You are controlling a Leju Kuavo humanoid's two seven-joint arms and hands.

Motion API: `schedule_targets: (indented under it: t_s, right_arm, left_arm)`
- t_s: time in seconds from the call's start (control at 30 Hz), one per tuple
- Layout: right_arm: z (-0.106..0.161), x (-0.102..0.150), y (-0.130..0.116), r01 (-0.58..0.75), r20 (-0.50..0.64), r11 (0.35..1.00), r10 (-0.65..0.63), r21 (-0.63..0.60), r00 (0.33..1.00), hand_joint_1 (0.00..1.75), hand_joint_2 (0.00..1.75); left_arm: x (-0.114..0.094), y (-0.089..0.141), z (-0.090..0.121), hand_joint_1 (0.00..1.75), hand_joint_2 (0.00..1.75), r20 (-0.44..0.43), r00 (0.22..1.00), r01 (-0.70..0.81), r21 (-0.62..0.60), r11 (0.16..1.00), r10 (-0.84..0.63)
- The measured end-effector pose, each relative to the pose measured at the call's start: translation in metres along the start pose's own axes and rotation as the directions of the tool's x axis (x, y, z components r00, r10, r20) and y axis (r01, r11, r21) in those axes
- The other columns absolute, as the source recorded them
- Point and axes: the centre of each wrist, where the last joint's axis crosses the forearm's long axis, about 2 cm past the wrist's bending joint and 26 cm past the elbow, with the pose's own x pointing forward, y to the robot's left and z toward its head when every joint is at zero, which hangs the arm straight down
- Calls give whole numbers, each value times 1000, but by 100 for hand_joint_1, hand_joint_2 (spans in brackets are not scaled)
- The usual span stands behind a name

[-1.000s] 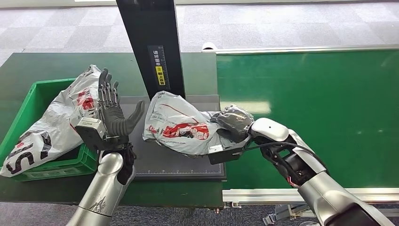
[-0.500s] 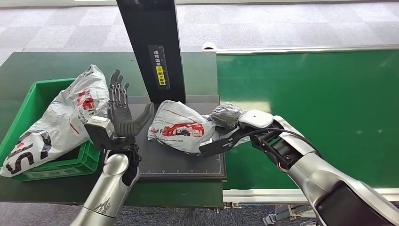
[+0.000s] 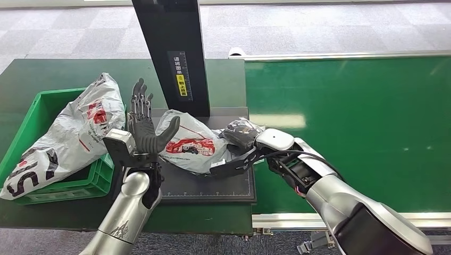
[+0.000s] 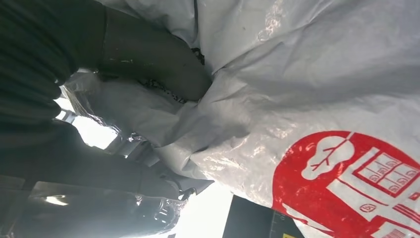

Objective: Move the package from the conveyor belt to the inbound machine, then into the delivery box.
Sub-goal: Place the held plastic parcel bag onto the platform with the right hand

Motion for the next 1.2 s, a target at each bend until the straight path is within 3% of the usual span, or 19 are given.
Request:
schedule_targets:
  t_s: [0.27, 0.3, 0.4, 0.43, 0.57, 0.7, 1.2]
  right_arm:
    - [-17, 36, 17, 131, 17, 991, -131, 7, 991, 175, 175]
    - [-18, 40, 20, 149, 9, 989, -149, 20, 989, 166, 175]
    - [-20, 48, 27, 167, -26, 985, -166, 42, 986, 56, 175]
    - [-21, 50, 29, 164, -38, 986, -162, 41, 986, 28, 175]
    - [-21, 53, 34, 141, -63, 990, -140, 13, 988, 28, 175]
    - [-20, 53, 35, 141, -70, 990, -140, 8, 988, 0, 175]
    - [-15, 46, 38, 4, -126, 978, -32, -211, 992, 0, 175]
  left_arm:
    - [-1, -8, -3, 0, 175, 1, 1000, -27, -8, 1000, 27]
    - [-2, -9, -4, 0, 175, 1, 1000, -30, -11, 999, 30]
    - [-3, -14, -6, 0, 175, -2, 999, -40, -19, 999, 40]
    - [-3, -15, -7, 0, 175, -3, 999, -44, -22, 999, 44]
    - [-4, -22, -12, 0, 175, -6, 998, -59, -32, 998, 59]
    - [-4, -26, -13, 0, 175, -9, 998, -63, -41, 997, 62]
    - [-7, -30, -12, 0, 175, -22, 998, -61, -40, 997, 60]
